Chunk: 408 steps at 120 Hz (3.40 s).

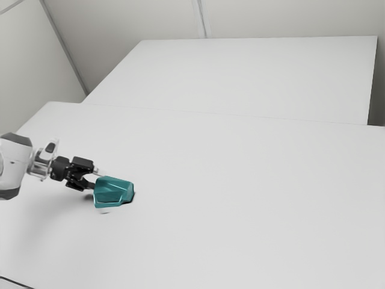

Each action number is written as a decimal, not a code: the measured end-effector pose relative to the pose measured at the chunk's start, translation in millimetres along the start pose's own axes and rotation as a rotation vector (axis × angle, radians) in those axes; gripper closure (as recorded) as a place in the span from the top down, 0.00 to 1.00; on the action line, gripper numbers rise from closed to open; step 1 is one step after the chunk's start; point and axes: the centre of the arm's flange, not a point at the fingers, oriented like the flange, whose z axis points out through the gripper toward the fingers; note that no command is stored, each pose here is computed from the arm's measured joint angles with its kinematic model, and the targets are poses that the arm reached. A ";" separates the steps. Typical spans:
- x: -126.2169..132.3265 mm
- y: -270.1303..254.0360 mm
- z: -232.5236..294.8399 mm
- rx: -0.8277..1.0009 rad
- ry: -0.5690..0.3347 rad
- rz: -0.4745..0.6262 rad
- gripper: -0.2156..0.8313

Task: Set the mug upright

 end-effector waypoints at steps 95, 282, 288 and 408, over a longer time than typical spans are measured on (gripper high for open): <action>3.8 2.5 18.2 -0.047 0.012 0.082 0.24; 62.4 156.4 28.1 0.183 -0.141 0.333 0.07; 63.6 160.2 30.1 0.206 -0.152 0.335 0.07; 99.7 218.0 78.1 0.725 -0.315 0.487 0.08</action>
